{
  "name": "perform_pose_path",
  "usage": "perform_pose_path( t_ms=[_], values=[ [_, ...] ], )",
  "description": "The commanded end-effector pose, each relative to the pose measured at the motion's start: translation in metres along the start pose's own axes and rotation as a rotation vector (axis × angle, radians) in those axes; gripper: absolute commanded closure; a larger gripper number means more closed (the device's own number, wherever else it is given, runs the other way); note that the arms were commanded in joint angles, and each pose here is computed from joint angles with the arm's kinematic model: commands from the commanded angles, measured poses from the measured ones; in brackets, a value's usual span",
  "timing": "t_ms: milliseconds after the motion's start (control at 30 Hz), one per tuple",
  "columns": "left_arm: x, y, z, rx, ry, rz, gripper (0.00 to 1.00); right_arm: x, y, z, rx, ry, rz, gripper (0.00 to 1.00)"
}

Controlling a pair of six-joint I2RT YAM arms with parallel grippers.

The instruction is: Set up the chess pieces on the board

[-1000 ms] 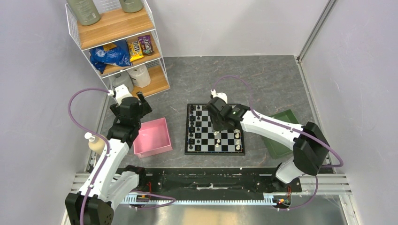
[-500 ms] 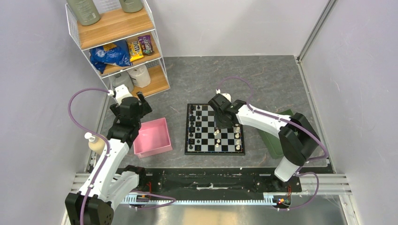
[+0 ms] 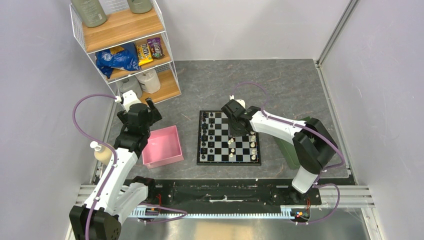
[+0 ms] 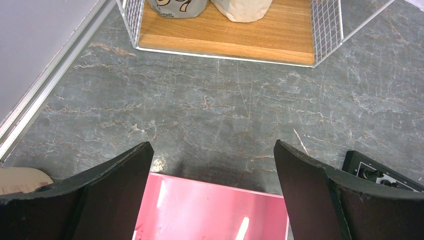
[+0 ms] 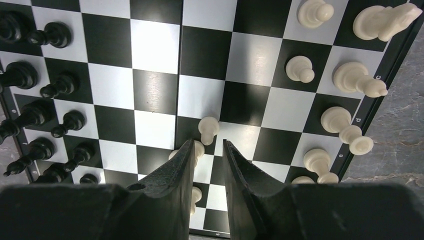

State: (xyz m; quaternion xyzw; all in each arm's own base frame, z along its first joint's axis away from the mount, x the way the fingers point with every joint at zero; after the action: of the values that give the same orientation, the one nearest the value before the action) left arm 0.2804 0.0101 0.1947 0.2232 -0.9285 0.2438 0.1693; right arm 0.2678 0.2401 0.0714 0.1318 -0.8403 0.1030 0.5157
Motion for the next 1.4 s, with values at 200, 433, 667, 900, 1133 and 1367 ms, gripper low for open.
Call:
perform_pose_path(
  t_ms=[200, 433, 667, 900, 1133, 1367],
  values=[
    [-0.002, -0.001, -0.008, -0.007, -0.03, 0.003, 0.0, 0.0, 0.001, -0.021, -0.001, -0.047, -0.009, 0.67],
    [-0.002, -0.001, -0.006, -0.008, -0.025, 0.003, 0.0, -0.003, 0.004, -0.022, -0.005, -0.047, -0.019, 0.69],
    [-0.003, 0.0, -0.005, -0.009, -0.027, 0.0, 0.0, -0.001, 0.001, -0.022, 0.0, -0.054, -0.009, 0.78],
    [-0.003, -0.001, -0.006, -0.009, -0.027, 0.0, 0.0, 0.011, -0.008, -0.024, 0.002, -0.084, 0.023, 0.88],
    [-0.002, -0.001, -0.005, -0.008, -0.025, 0.002, 0.0, 0.023, -0.025, -0.024, -0.024, -0.113, 0.054, 0.89],
    [-0.001, -0.001, -0.006, -0.006, -0.026, 0.005, 0.0, 0.023, -0.044, -0.016, -0.055, -0.097, 0.088, 0.88]
  ],
)
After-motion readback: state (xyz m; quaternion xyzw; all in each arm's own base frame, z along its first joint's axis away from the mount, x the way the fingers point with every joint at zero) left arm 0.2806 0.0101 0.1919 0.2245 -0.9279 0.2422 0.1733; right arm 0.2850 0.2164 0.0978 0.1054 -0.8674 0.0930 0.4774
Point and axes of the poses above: each gripper's point midway between its finger pads, its own x axis back along the fingers, its own y axis along the line the jaws close on, z = x × y, the point moved 2 cm from there along x, back along the fingers, and after that the axes turned 15 degrees about x, right-handed, at the moved point
